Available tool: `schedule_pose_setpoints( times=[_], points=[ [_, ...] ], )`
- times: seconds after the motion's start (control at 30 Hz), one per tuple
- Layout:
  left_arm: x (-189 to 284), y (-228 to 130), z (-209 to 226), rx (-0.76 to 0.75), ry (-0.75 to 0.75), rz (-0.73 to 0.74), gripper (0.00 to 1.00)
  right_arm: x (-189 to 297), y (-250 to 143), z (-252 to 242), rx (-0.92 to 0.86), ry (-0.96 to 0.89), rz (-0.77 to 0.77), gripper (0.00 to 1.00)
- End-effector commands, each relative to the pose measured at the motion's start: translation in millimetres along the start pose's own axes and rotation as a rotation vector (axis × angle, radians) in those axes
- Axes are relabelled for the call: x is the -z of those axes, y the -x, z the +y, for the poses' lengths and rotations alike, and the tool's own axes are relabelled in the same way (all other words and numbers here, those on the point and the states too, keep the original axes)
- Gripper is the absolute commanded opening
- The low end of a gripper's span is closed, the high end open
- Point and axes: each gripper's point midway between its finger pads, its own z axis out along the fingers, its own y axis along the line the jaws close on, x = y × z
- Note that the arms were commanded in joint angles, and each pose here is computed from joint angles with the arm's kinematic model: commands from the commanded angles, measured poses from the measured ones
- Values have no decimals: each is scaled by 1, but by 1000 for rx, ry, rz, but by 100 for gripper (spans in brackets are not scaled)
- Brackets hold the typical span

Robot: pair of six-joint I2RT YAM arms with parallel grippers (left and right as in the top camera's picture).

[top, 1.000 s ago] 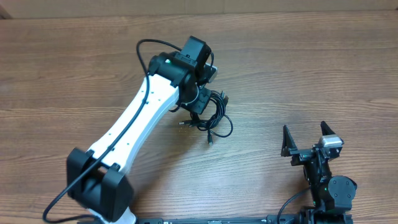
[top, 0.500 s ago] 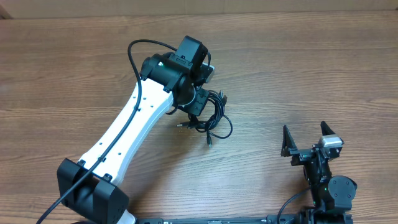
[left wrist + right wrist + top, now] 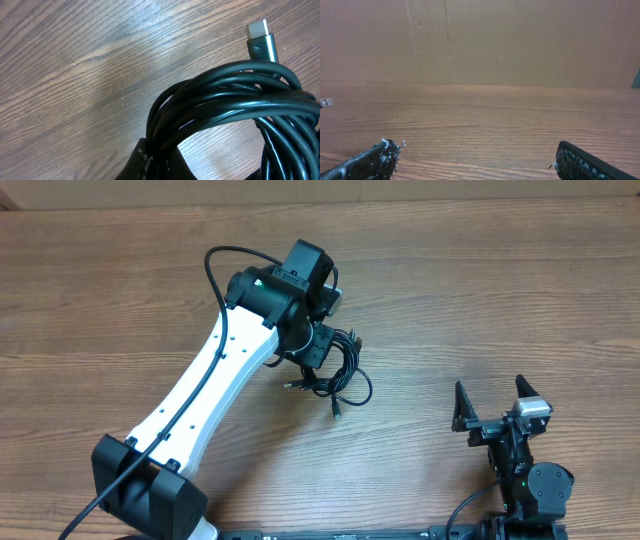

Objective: Untangle cables
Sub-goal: 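Lift the gripped cable coil up and back with the left gripper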

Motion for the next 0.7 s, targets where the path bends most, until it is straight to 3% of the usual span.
schedule_pose_setpoints(
  times=[0.0,0.33,0.67],
  points=[
    [14,1,-1,24,-17,-31,5,0,-2,0,5,-4,-4,100],
    [-10,-22,2,35,-18,58,4,0,-2,0,5,-4,-4,100],
    [-11,-19,3,42,-19,45,4,0,-2,0,5,-4,-4,100]
  ],
)
